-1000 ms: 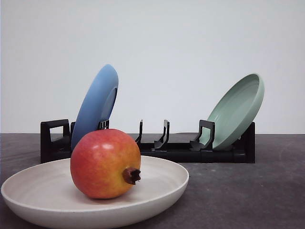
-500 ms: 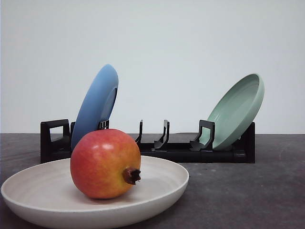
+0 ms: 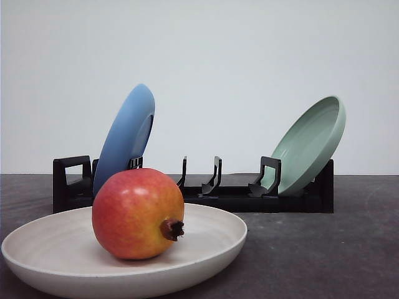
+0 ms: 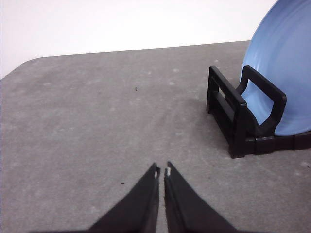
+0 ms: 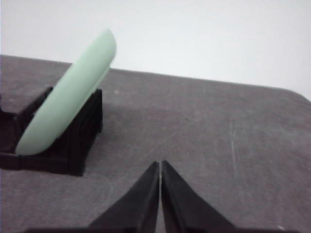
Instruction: Place pomegranate in white plate
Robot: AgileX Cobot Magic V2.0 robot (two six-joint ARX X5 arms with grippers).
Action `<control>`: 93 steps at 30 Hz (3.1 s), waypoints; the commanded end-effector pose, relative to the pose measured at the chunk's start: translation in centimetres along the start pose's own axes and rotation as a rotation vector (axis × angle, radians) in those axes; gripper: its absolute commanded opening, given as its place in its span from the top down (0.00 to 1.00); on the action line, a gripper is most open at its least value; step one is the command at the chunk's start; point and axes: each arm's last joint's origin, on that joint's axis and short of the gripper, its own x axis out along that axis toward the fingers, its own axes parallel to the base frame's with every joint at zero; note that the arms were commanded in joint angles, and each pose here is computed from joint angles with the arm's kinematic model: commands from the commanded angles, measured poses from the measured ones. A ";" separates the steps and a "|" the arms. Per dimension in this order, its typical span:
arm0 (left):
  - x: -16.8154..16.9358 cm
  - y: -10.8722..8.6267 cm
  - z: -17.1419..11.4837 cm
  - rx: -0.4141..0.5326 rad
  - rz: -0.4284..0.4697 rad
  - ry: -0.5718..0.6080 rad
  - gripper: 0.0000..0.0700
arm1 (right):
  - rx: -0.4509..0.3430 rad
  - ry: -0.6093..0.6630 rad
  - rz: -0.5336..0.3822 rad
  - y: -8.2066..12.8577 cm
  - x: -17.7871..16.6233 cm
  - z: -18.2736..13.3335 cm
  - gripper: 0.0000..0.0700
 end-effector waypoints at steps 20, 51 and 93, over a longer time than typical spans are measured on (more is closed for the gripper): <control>0.1 -0.1 -0.3 0.005 -0.006 0.012 1.00 | 0.056 0.105 -0.019 -0.1 -0.5 -1.2 1.00; 0.1 -0.1 -0.3 0.005 -0.006 0.012 1.00 | 0.075 0.084 -0.053 -0.5 -0.5 -1.1 1.00; 0.1 -0.1 -0.3 0.006 -0.011 0.011 1.00 | 0.075 0.084 -0.053 -0.5 -0.5 -1.0 1.00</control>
